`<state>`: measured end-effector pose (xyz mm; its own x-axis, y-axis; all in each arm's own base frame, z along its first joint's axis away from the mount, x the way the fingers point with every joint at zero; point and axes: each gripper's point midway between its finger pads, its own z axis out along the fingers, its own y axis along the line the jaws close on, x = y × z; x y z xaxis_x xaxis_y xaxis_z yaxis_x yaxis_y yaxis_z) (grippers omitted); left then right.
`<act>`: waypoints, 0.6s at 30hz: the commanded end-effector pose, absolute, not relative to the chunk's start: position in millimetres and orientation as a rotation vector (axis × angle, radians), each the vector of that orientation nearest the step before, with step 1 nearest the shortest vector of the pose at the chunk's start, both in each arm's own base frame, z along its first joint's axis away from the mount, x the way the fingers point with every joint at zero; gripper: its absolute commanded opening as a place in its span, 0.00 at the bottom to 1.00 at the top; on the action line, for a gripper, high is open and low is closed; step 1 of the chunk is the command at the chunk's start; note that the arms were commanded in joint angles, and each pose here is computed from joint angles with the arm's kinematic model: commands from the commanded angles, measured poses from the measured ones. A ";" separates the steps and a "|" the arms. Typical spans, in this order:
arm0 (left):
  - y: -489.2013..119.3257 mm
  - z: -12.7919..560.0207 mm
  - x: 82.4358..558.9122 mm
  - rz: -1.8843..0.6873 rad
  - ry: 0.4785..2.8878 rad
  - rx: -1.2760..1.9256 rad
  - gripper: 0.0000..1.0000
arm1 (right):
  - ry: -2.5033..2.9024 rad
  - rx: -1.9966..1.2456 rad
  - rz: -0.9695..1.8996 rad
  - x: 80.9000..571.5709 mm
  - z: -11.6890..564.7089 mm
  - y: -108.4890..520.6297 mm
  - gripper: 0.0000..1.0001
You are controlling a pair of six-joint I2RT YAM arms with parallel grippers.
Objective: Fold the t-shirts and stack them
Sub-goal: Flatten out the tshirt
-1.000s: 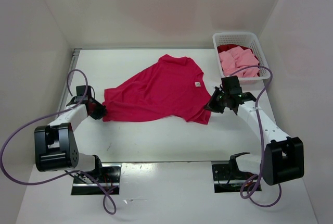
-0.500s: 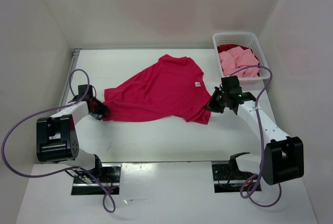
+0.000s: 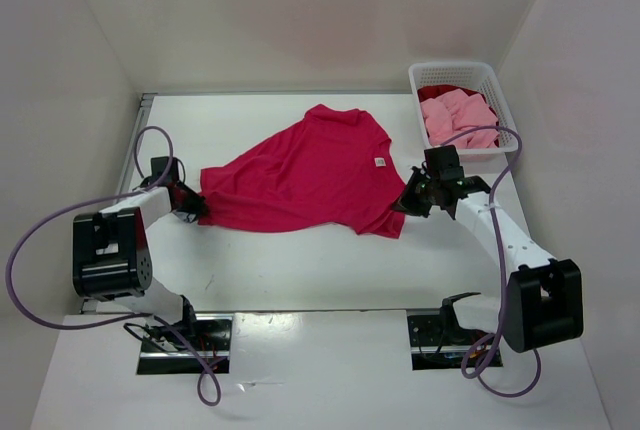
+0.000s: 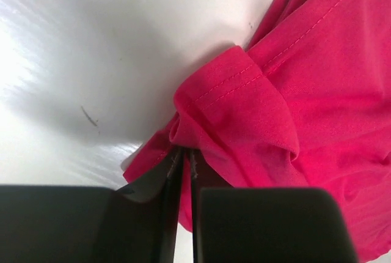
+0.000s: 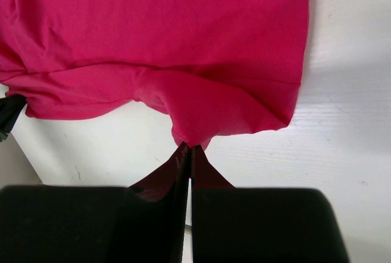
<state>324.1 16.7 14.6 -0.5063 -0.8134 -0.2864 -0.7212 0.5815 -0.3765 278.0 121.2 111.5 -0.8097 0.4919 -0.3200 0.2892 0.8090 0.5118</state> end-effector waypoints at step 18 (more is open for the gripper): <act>7.7 171.9 334.4 -0.310 2.253 -0.866 0.00 | 2.280 0.421 0.603 321.7 251.5 117.7 0.00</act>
<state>330.8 14.3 122.1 -0.5273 -0.7230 -0.4462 -0.5881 0.6897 -0.4225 314.8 124.0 194.8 -0.7488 0.4811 -0.4559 0.1879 0.8137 0.5501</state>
